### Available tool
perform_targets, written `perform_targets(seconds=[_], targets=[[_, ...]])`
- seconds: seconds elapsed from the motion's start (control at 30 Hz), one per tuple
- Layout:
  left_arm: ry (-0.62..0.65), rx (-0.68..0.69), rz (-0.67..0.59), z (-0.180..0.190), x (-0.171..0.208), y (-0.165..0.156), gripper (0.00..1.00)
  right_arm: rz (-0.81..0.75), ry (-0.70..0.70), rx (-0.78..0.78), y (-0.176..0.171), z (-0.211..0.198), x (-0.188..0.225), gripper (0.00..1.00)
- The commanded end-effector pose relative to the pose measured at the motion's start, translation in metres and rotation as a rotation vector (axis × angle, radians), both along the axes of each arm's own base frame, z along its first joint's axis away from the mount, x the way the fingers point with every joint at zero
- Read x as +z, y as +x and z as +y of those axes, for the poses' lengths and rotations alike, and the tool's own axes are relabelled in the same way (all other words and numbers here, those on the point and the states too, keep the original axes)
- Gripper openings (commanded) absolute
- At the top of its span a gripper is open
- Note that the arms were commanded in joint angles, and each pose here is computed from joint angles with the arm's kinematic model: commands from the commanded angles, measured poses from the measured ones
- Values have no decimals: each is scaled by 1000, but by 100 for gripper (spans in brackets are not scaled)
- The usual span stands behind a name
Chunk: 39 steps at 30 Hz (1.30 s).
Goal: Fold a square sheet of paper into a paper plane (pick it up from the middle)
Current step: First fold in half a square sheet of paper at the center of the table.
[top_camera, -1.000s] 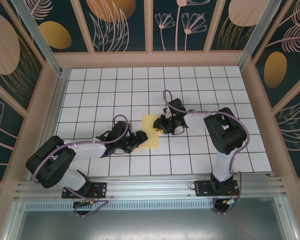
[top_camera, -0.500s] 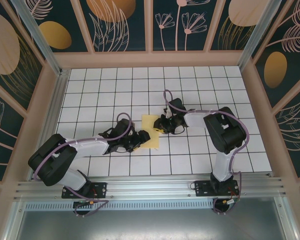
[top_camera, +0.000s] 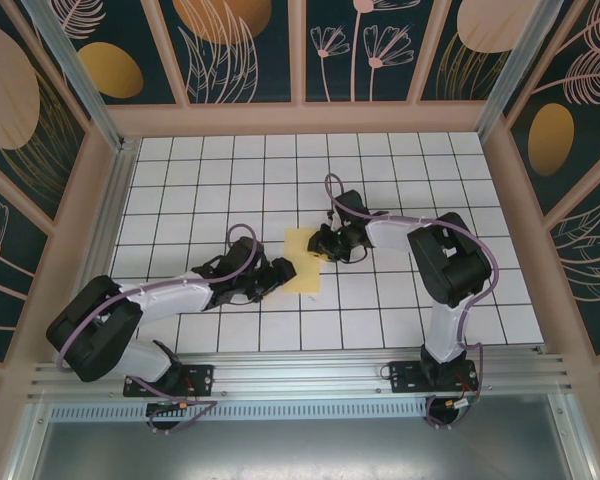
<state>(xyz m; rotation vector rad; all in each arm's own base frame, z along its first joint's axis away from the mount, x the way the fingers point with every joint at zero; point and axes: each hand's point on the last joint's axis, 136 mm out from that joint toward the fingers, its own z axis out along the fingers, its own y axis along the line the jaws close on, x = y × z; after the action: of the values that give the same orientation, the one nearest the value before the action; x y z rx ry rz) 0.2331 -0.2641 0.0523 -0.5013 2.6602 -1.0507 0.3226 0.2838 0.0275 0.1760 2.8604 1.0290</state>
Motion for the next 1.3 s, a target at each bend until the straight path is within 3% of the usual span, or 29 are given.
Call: perform_targets(seconds=[0.0,0.37,0.67,1.27], targets=[[15,57,-2,10,-3,-1,77,-101,-98,10,20,-10,13,27],[-21,57,5,6,-5,-2,77,-62,-162,21,33,-13,-18,27],[-70,14,9,-6,-1,-2,77,66,-203,-46,25,-37,-58,26],[-58,-23,72,-23,-12,4,75,134,-223,-59,16,-45,-80,26]])
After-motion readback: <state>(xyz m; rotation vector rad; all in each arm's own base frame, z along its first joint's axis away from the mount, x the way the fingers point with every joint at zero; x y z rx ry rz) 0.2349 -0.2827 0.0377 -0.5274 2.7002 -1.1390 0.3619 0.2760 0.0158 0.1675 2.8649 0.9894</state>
